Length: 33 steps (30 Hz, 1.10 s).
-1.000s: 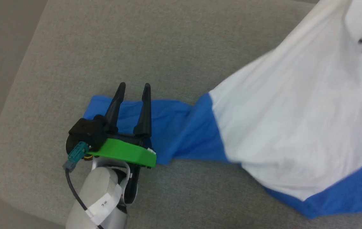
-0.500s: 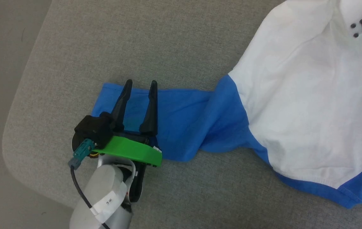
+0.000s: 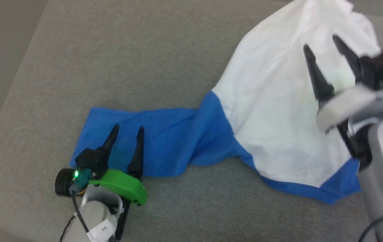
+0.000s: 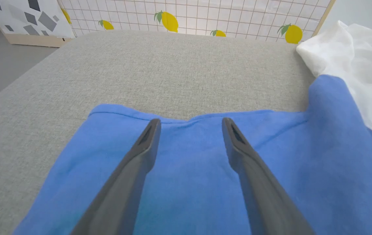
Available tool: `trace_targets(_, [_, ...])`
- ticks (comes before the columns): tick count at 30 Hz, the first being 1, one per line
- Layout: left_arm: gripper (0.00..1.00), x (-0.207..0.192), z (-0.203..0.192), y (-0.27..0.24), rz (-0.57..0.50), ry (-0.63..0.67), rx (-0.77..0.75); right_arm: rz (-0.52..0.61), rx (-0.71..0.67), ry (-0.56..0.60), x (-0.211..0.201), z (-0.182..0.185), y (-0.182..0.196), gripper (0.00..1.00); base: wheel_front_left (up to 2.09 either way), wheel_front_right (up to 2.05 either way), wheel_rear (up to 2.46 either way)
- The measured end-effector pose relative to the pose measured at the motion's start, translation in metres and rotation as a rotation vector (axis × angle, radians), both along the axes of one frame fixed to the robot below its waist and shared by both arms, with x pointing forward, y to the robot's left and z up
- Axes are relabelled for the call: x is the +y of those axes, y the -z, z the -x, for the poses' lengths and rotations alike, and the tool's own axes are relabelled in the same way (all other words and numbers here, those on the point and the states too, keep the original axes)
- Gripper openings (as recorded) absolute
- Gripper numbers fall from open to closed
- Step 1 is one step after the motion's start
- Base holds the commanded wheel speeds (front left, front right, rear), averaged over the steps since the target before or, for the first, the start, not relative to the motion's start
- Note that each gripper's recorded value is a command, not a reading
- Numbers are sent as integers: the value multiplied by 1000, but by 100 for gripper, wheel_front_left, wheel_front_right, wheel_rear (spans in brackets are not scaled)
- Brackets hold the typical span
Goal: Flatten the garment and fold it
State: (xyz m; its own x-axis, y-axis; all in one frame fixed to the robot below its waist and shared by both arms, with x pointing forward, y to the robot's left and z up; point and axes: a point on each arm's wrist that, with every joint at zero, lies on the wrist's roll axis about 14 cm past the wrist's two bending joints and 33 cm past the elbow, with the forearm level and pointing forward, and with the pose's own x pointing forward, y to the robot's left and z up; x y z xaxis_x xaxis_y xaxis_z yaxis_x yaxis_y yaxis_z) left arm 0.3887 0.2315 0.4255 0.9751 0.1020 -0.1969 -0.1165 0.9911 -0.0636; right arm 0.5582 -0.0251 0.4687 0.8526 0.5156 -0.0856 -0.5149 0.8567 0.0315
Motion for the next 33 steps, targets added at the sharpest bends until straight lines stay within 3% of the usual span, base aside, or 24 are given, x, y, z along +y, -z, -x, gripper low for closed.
trace_targets(8, [100, -12, -3, 12, -67, 143, 161, -60, -115, 261, -86, 83, -36, 100, 0, 0, 0])
trace_targets(13, [100, -21, -17, 10, -137, 266, 236, -55, -120, 408, -133, 121, -40, 100, 0, 0, 0])
trace_targets(16, [100, -18, -24, 16, -184, 327, 321, -50, -105, 453, -149, 135, -38, 100, 0, 0, 0])
trace_targets(18, [100, -12, -34, 26, -225, 389, 456, -85, -106, 493, -161, 144, -40, 100, 0, 0, 0])
trace_targets(25, [100, -9, -25, 55, -225, 485, 761, -99, -93, 537, -174, 153, -33, 100, 0, 0, 0])
trace_targets(27, [27, -8, -26, 57, -239, 511, 808, -99, -81, 557, -180, 156, -29, 100, 0, 0, 0])
trace_targets(28, [0, -7, -26, 57, -249, 521, 828, -94, -74, 565, -183, 157, -26, 100, 0, 0, 0])
trace_targets(33, [0, -5, -35, 55, -296, 564, 850, -81, -51, 594, -192, 161, -18, 100, 0, 0, 0])
